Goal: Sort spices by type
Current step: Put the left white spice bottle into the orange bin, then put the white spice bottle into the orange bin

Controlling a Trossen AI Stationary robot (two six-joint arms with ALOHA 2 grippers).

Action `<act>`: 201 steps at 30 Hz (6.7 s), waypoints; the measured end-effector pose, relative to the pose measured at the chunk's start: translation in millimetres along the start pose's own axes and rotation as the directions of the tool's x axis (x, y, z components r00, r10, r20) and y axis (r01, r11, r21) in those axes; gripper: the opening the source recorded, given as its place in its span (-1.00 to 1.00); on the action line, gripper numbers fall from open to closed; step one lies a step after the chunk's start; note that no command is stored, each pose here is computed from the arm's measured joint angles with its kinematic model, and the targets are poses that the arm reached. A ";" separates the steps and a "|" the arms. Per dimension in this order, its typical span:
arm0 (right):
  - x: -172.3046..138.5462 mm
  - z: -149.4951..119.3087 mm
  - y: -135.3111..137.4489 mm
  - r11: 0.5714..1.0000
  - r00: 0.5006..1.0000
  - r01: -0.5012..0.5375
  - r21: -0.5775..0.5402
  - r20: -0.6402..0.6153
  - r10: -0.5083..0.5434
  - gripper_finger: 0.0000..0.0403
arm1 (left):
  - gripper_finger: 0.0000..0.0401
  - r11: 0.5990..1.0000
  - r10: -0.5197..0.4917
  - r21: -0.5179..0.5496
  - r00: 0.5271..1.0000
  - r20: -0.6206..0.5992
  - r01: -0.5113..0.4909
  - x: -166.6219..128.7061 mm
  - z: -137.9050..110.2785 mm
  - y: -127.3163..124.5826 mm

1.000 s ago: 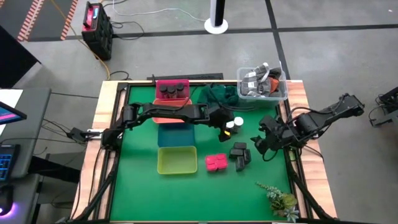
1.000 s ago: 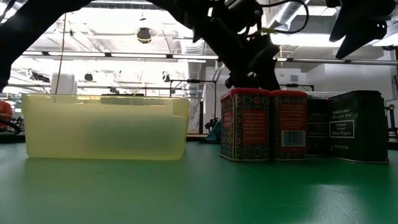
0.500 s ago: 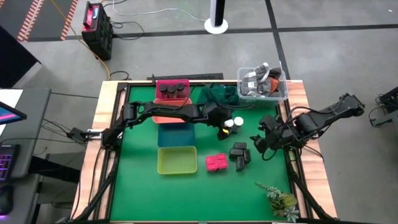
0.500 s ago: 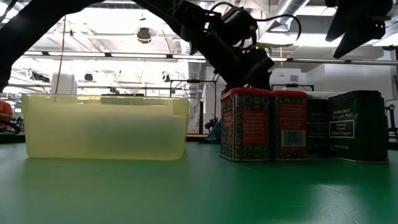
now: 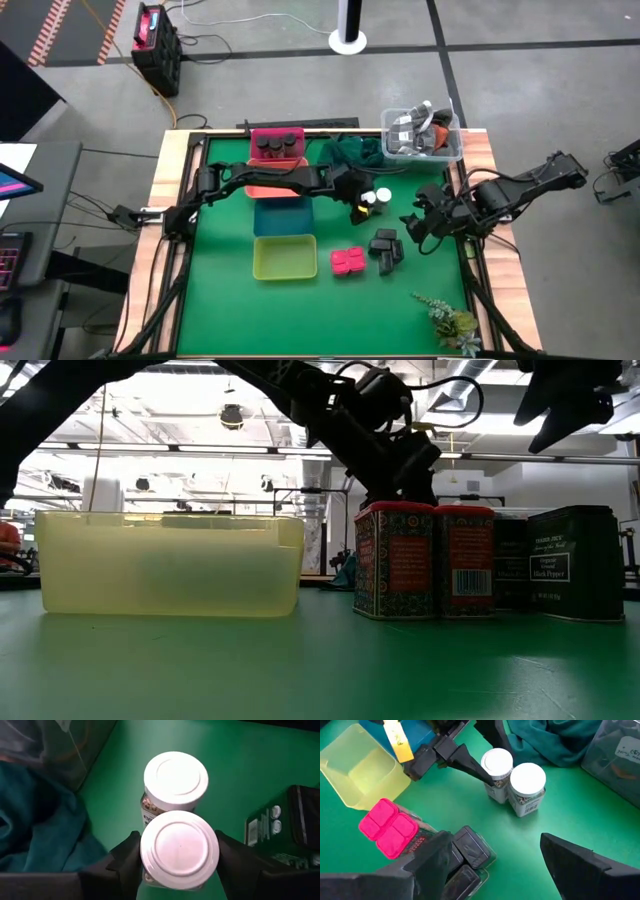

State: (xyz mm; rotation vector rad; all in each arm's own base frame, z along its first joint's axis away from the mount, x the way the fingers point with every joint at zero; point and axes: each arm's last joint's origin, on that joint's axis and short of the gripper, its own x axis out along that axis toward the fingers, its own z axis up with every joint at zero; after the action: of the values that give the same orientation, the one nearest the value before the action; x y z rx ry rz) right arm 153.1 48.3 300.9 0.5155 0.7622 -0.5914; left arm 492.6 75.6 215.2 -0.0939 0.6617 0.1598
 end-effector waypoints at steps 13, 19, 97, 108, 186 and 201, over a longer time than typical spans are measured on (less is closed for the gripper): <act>-0.1 3.0 -0.4 0.998 0.995 0.045 -0.051 0.093 -0.040 0.62 | 0.00 0.994 0.106 0.032 0.989 -0.102 -0.103 -73.3 23.4 31.7; 1.2 5.7 -2.3 0.995 0.992 0.071 -0.072 0.113 -0.063 0.62 | 0.00 0.980 0.198 0.023 0.977 -0.080 -0.197 -124.3 29.2 45.3; -9.8 -20.0 3.2 0.999 0.993 -0.033 0.013 -0.111 0.034 0.62 | 0.60 0.999 -0.037 0.028 0.991 0.129 0.033 -17.3 45.6 -13.4; -10.1 -20.3 3.3 0.999 0.993 -0.032 0.027 -0.109 0.034 0.62 | 0.61 0.999 -0.022 0.051 0.984 0.177 0.013 6.0 36.8 -8.6; -4.5 -3.3 5.3 1.000 0.994 0.003 0.012 0.111 -0.004 0.62 | -0.02 0.753 0.592 -0.443 0.794 0.135 -0.486 -195.4 -96.1 62.8; -0.9 5.4 6.4 1.000 0.990 -0.005 -0.006 0.141 0.006 0.62 | -0.02 0.700 0.597 -0.489 0.802 0.001 -0.520 -164.7 -137.9 64.8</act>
State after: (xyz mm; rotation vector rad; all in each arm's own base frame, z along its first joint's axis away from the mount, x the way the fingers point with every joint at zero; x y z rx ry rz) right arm 159.4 49.9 306.2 0.4658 0.6280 -0.6139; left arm 269.8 101.0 206.3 -0.3432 0.4579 0.9248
